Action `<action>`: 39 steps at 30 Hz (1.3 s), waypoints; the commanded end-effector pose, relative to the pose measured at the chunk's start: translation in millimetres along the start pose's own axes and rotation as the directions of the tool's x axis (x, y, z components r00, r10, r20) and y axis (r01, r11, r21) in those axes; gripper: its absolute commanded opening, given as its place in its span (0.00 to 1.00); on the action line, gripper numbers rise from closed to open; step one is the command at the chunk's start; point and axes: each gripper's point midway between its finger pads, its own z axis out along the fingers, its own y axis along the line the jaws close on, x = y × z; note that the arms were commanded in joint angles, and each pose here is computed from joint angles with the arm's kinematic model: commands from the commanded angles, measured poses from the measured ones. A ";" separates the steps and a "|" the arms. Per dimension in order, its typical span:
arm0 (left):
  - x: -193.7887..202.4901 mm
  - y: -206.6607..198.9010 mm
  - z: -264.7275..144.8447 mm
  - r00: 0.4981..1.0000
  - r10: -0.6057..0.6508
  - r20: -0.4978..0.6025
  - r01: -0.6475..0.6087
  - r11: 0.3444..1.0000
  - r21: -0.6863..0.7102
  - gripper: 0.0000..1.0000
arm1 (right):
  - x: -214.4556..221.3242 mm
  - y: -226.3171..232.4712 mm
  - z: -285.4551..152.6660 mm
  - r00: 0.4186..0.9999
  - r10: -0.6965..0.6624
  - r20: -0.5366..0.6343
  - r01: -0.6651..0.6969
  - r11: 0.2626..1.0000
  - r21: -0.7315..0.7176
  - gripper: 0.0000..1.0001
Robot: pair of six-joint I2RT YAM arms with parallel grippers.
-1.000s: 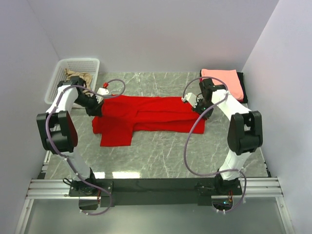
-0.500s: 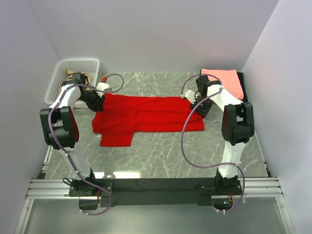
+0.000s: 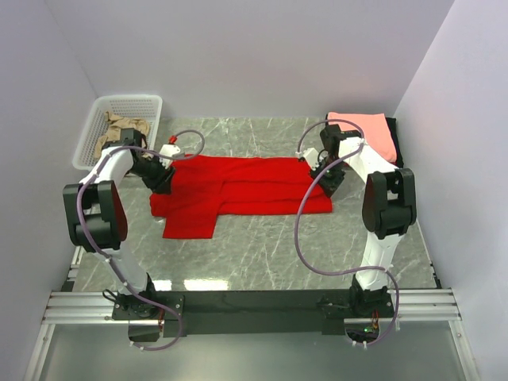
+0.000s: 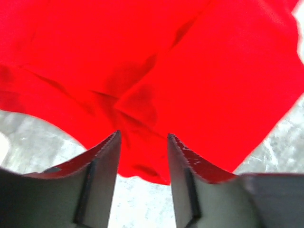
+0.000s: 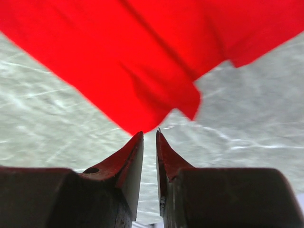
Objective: Fold and stack the t-shirts
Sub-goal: Fold the tshirt
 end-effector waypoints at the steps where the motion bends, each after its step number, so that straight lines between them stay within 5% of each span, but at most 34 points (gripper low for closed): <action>1: 10.0 -48.9 -15.0 0.998 0.062 0.008 -0.062 0.992 0.113 0.52 | -3.7 18.3 -11.0 0.997 0.077 0.018 -0.075 0.994 -0.075 0.24; 8: 34.0 -100.6 -1.0 0.955 0.294 -0.045 -0.290 0.953 0.086 0.53 | -5.7 22.9 0.6 0.987 0.161 -0.004 -0.160 0.982 -0.103 0.29; 24: 52.8 -149.0 60.7 0.920 0.364 -0.141 -0.349 0.929 0.120 0.62 | -8.3 19.5 23.4 0.966 0.251 -0.055 -0.256 0.961 -0.104 0.33; 29: 63.8 -138.1 71.1 0.922 0.326 -0.210 -0.317 0.945 0.076 0.51 | -4.7 17.0 27.9 0.966 0.253 -0.061 -0.258 0.962 -0.086 0.34; 33: 68.6 -133.5 73.8 0.925 0.293 -0.242 -0.288 0.956 0.055 0.33 | -4.7 15.4 26.2 0.967 0.248 -0.056 -0.252 0.964 -0.084 0.34; 36: 53.9 -137.9 64.4 0.935 0.286 -0.210 -0.277 0.958 0.072 0.01 | -5.3 13.0 21.9 0.968 0.247 -0.049 -0.250 0.964 -0.085 0.34; 39: 19.8 -142.9 40.9 0.946 0.296 -0.134 -0.284 0.954 0.099 0.01 | -5.9 11.7 17.3 0.971 0.234 -0.040 -0.237 0.968 -0.084 0.34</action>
